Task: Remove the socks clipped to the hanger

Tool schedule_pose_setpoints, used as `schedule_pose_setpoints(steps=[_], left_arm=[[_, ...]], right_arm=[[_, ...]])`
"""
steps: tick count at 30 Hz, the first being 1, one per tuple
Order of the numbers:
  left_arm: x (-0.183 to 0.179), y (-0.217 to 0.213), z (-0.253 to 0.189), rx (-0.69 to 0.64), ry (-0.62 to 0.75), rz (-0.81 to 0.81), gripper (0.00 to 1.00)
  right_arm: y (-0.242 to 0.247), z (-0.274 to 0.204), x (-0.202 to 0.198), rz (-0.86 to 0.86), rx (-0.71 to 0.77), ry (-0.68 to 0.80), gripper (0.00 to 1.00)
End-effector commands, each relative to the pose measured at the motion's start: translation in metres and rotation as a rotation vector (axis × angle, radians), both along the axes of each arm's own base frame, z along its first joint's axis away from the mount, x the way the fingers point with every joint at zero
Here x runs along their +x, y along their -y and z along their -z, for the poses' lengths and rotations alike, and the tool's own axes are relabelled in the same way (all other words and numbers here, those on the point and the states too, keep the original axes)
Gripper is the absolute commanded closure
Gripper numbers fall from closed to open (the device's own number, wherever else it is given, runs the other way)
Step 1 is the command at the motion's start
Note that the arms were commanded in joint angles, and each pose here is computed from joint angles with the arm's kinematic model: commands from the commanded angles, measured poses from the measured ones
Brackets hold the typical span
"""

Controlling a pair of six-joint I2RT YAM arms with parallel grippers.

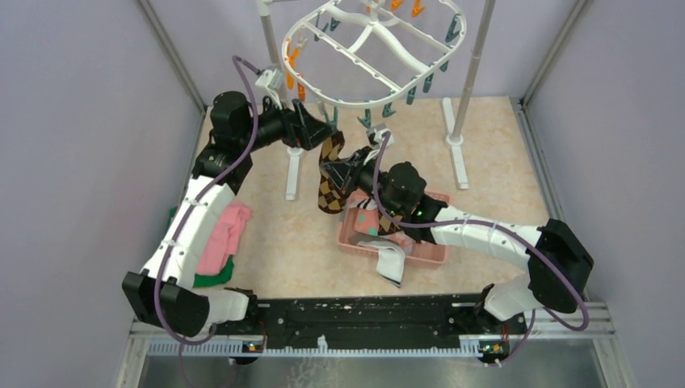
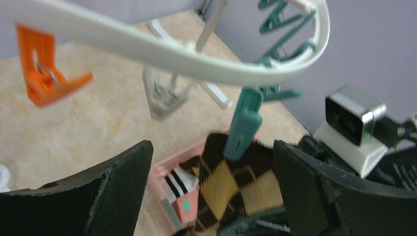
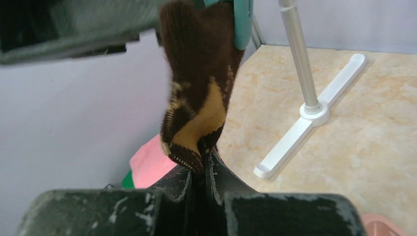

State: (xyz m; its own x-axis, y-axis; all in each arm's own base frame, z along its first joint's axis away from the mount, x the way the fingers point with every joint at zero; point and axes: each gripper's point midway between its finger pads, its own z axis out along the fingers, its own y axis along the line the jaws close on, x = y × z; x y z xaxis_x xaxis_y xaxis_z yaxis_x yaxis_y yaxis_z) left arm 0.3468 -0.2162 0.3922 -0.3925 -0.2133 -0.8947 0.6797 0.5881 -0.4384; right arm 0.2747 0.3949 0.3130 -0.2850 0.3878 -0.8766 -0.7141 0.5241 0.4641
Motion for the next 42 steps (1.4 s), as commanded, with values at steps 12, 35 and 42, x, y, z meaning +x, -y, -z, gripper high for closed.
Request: schedule_pose_setpoints(steps=[12, 35, 42], left_arm=[[-0.109, 0.011, 0.071, 0.039, -0.038, 0.434, 0.01], [-0.102, 0.029, 0.107, 0.067, -0.008, 0.515, 1.00], [-0.093, 0.031, 0.106, 0.075, -0.009, 0.467, 1.00]], right_arm=[[0.050, -0.050, -0.030, -0.159, 0.327, -0.029, 1.00], [0.039, -0.054, -0.013, -0.169, 0.258, -0.092, 0.62], [0.061, -0.081, 0.037, 0.113, 0.009, 0.093, 0.39]])
